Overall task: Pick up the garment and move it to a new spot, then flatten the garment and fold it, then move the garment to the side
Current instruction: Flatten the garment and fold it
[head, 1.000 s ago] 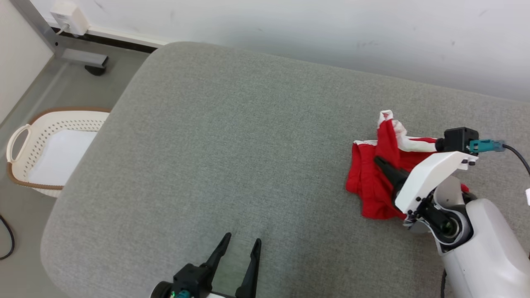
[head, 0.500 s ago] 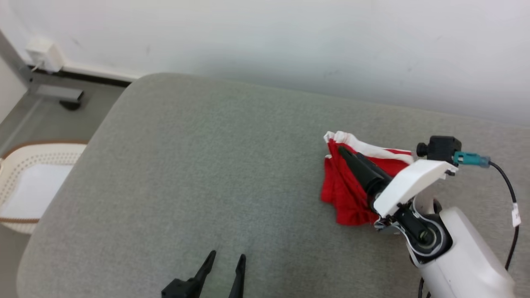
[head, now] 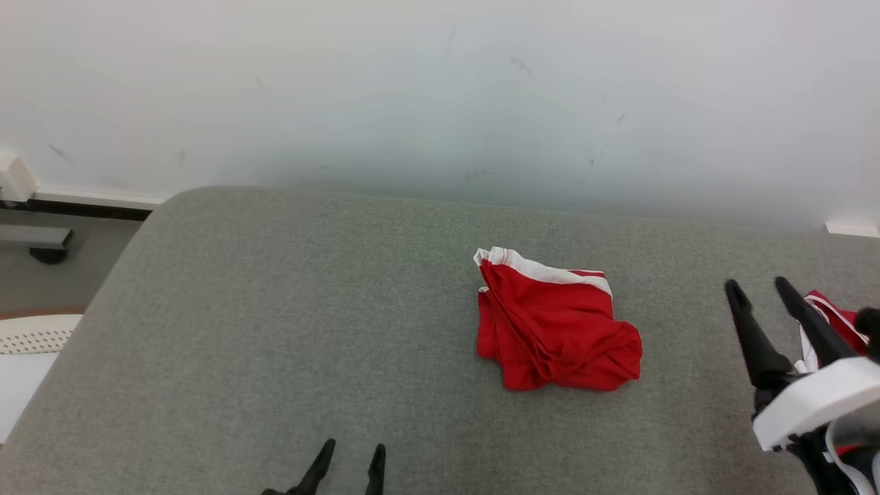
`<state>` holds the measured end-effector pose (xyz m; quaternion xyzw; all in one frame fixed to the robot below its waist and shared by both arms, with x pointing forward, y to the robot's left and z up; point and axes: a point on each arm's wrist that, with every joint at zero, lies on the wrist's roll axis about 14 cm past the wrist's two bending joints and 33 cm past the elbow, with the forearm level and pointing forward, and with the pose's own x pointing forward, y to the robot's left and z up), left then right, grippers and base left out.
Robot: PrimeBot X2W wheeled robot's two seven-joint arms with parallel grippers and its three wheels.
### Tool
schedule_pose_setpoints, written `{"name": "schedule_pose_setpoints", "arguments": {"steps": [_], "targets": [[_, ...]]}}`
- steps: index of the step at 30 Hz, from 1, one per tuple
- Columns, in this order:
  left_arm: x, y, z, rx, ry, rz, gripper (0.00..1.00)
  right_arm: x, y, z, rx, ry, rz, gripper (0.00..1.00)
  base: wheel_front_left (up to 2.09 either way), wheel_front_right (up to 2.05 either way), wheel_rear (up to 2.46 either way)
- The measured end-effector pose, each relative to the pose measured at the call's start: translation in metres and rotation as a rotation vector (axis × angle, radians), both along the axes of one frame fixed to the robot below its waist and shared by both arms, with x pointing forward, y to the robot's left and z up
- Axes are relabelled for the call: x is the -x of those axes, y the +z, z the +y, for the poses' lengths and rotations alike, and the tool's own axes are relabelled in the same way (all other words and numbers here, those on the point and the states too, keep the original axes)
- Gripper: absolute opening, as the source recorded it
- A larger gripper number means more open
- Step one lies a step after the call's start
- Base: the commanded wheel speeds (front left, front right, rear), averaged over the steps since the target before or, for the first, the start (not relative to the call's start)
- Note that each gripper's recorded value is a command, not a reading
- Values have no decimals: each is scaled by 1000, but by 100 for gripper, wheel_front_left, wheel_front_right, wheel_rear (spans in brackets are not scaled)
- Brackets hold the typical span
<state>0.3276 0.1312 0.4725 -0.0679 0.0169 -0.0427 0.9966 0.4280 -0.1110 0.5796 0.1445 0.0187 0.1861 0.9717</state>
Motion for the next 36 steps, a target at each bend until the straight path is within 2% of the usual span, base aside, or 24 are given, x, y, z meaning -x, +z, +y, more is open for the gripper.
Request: {"name": "schedule_pose_setpoints", "arguments": {"steps": [2,6,7,8,9,10,11,18,22,27,36], "targets": [[-1,3,0,-2,0,-10,100,5,-6,-23,73,-57,-17,100,0,0,0],[-4,2,0,-6,-6,-6,100,4,-21,-42,132,-108,-11,100,0,0,0],[-6,1,-1,-8,-11,-3,100,1,-24,-44,128,-115,-6,85,0,0,0],[-8,0,-1,-9,-17,-1,100,-3,-29,-45,128,-116,9,45,0,0,0],[-11,0,-2,-9,-21,1,100,-7,-35,-44,144,-107,23,31,0,0,0],[-14,0,-2,-10,-23,0,100,-13,-39,-41,154,-93,31,6,0,0,0],[-18,1,-2,-15,-26,-2,100,-20,-41,-36,150,-79,38,0,0,0,0],[-38,-10,7,-26,-14,31,100,-68,-80,15,218,92,136,0,0,0,0],[-38,-21,18,-29,22,70,100,-78,-116,46,251,185,221,0,0,0,0],[-35,-28,28,-30,58,95,100,-61,-155,84,290,317,313,0,0,0,0],[-34,-18,29,-16,77,67,100,-8,-165,132,293,527,375,0,0,0,0]]}}
